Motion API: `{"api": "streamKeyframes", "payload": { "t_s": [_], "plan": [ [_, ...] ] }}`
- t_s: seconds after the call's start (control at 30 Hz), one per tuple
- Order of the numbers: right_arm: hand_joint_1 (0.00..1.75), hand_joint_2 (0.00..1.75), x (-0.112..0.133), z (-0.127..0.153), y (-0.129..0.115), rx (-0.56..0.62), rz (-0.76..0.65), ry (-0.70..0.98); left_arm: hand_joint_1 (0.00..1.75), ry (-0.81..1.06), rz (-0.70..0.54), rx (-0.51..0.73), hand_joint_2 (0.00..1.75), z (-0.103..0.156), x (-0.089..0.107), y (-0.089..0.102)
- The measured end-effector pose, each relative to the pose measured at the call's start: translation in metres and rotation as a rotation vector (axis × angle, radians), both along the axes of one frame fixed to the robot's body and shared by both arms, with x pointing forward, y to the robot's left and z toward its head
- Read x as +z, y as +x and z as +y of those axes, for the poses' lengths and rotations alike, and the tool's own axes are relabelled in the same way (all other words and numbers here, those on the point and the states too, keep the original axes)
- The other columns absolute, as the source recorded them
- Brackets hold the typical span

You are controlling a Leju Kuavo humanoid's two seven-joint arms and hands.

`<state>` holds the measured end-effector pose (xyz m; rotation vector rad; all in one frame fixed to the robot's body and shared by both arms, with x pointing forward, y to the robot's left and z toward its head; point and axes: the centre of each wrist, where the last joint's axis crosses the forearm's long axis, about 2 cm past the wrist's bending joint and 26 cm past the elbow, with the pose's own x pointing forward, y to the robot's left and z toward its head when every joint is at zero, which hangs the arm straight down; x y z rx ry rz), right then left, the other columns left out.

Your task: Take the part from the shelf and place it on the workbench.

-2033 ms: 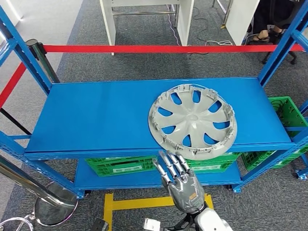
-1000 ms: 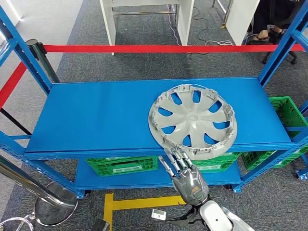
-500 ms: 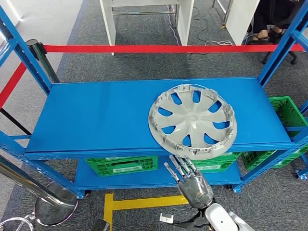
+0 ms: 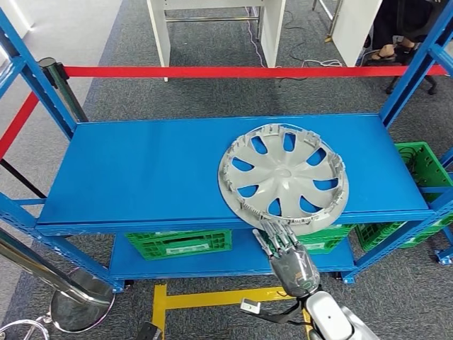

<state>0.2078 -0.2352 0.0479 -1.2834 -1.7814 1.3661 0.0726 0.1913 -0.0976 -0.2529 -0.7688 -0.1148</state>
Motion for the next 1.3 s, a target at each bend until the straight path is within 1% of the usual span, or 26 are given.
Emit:
{"api": "streamKeyframes", "payload": {
  "t_s": [0.5,1.3],
  "plan": [
    [0.00,1.75,-0.008,-0.006,0.010,-0.064,0.039,0.006,0.00,-0.003,0.002,-0.009,0.00,0.000,0.000,0.000],
    [0.00,1.75,-0.012,-0.007,0.011,-0.076,0.056,0.002,0.00,-0.002,0.001,-0.011,0.00,0.000,0.000,0.000]
  ]
}}
